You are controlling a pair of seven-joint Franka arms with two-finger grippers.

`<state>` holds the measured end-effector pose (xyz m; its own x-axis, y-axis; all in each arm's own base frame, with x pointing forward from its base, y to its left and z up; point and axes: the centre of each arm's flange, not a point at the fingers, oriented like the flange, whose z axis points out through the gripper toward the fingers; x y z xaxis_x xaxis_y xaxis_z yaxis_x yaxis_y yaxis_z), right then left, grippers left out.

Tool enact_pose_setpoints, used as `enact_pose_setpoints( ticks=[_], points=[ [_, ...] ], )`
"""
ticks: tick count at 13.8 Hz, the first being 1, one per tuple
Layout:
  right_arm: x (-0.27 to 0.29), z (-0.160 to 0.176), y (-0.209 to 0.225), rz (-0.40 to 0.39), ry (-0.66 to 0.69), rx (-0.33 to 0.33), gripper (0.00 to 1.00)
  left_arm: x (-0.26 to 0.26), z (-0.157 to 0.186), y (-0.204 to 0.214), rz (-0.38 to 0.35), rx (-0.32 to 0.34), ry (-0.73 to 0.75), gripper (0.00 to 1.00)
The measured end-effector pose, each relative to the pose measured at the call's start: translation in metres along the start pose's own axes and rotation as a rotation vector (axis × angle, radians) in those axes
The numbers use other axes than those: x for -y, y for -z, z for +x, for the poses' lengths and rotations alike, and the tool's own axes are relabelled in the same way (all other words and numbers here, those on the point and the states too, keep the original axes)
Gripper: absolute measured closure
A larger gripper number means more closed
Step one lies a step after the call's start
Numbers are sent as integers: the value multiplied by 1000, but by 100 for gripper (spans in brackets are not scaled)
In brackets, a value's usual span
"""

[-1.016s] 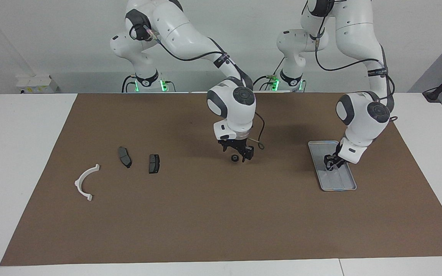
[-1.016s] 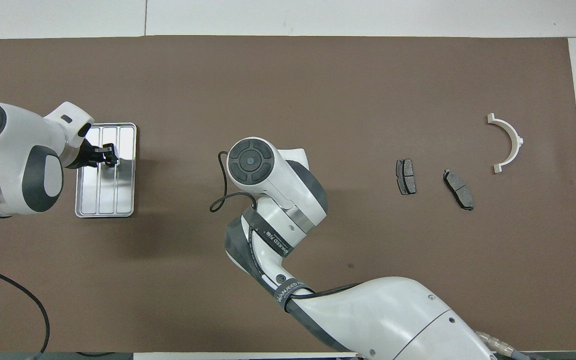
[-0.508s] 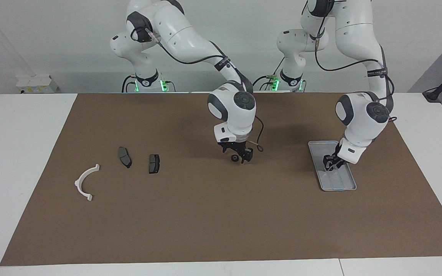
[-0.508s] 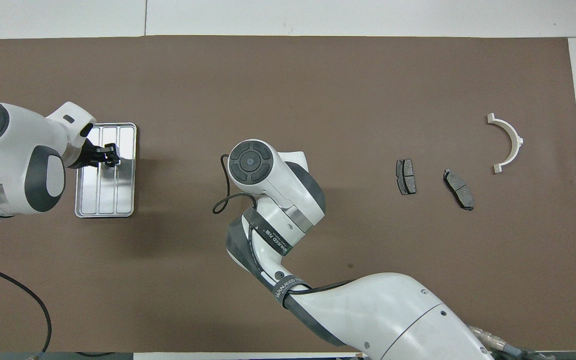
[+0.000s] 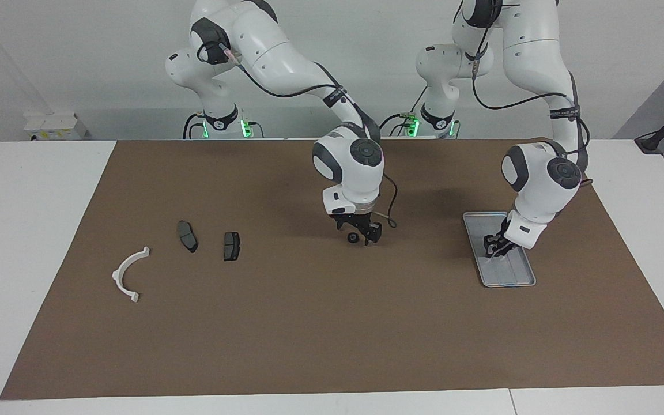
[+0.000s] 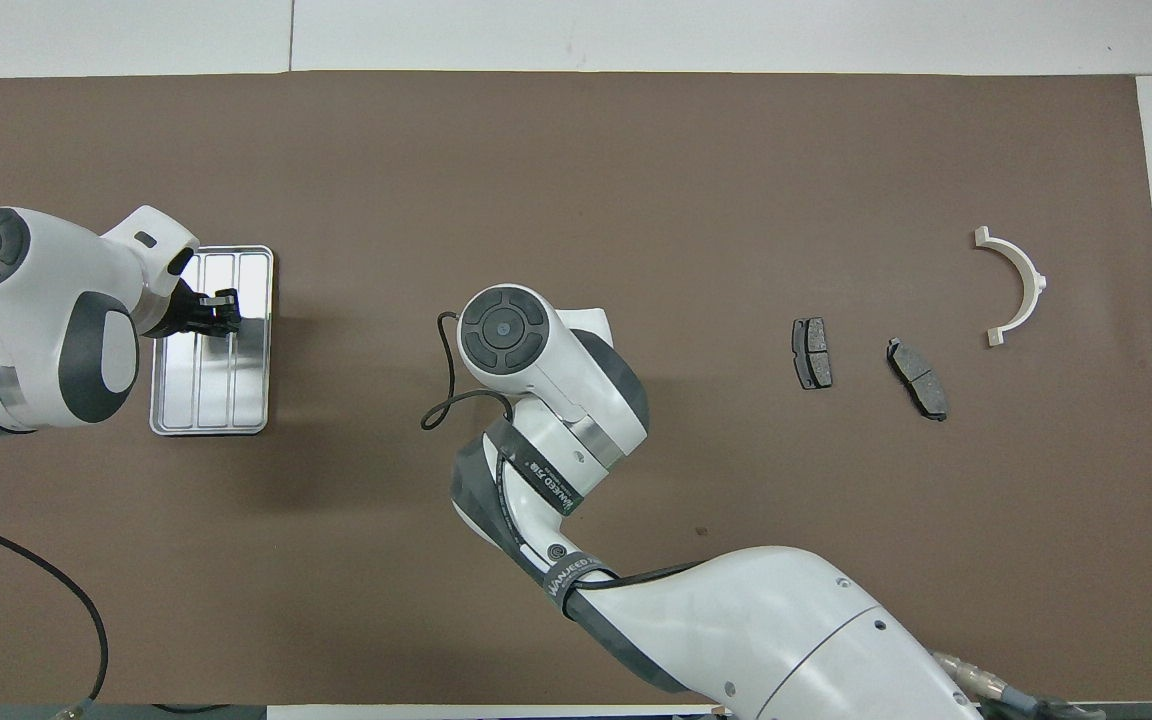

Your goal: Place bearing gear from tray to pile

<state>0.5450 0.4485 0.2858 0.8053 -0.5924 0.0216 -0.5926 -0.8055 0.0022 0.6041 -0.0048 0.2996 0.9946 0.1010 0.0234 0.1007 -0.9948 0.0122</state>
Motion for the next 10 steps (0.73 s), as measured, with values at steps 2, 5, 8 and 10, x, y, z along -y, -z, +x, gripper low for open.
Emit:
enact_pose_setpoints(
  ticks=[2,5,8,10],
  points=[
    [-1,-5,-5,-1,6,1,0,0,0,1,-1,0,1,77],
    [-2,-8,-8,-3,9,3,10,2,3,8,3,38,5,77],
    [-2,-8,-5,1,9,2,20,0,15,42,7,75,31,77],
    [-1,-7,-4,3,9,2,26,-1,16,62,6,69,62,77]
  ],
)
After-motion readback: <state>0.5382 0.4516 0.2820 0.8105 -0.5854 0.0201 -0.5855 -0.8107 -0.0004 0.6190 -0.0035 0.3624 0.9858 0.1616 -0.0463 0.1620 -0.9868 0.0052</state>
